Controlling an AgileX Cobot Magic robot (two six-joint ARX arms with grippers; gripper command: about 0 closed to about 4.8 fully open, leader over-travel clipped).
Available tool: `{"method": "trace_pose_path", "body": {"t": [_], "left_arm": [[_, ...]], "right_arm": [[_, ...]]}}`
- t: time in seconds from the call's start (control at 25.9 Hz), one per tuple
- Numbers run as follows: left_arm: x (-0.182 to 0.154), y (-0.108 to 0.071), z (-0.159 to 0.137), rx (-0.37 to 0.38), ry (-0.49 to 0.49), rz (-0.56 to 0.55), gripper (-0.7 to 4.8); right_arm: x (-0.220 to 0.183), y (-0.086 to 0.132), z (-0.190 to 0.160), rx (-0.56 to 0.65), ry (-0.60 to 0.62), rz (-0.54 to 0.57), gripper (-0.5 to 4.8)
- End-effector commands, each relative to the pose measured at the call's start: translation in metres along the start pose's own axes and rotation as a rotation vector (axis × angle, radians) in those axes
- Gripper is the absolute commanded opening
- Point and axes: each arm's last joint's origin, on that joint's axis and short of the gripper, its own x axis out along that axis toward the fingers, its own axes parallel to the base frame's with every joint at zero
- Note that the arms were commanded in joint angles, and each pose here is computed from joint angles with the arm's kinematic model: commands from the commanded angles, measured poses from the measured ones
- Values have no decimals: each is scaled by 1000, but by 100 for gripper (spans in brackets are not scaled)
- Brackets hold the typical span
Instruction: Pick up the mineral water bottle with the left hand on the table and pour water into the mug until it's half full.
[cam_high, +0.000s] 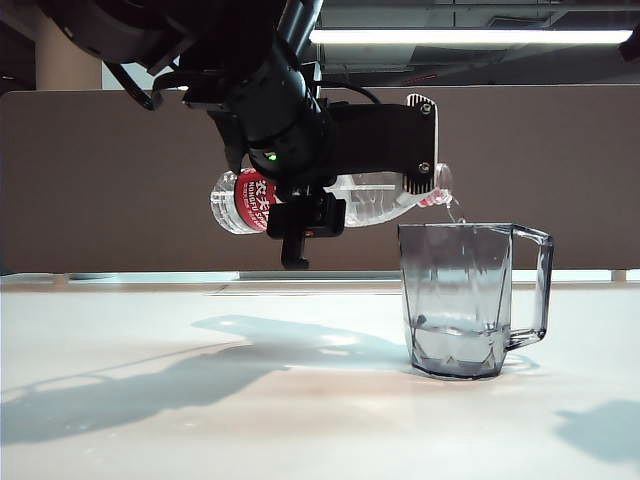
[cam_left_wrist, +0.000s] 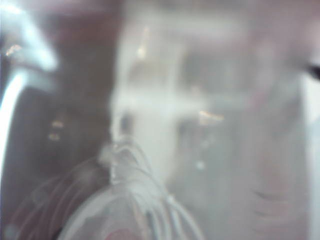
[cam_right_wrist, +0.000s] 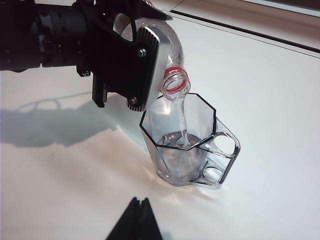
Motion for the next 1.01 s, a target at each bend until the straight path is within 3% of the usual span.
{"method": "trace_pose_path", "body": {"t": [0.04, 1.01], "left_arm": [[-2, 11, 1, -25, -1, 58, 233], [-1, 12, -1, -7, 9, 60, 233]], "right_arm": [[-1, 0, 4, 7, -25, 5, -2], [-1, 0, 4, 7, -25, 4, -2]]}}
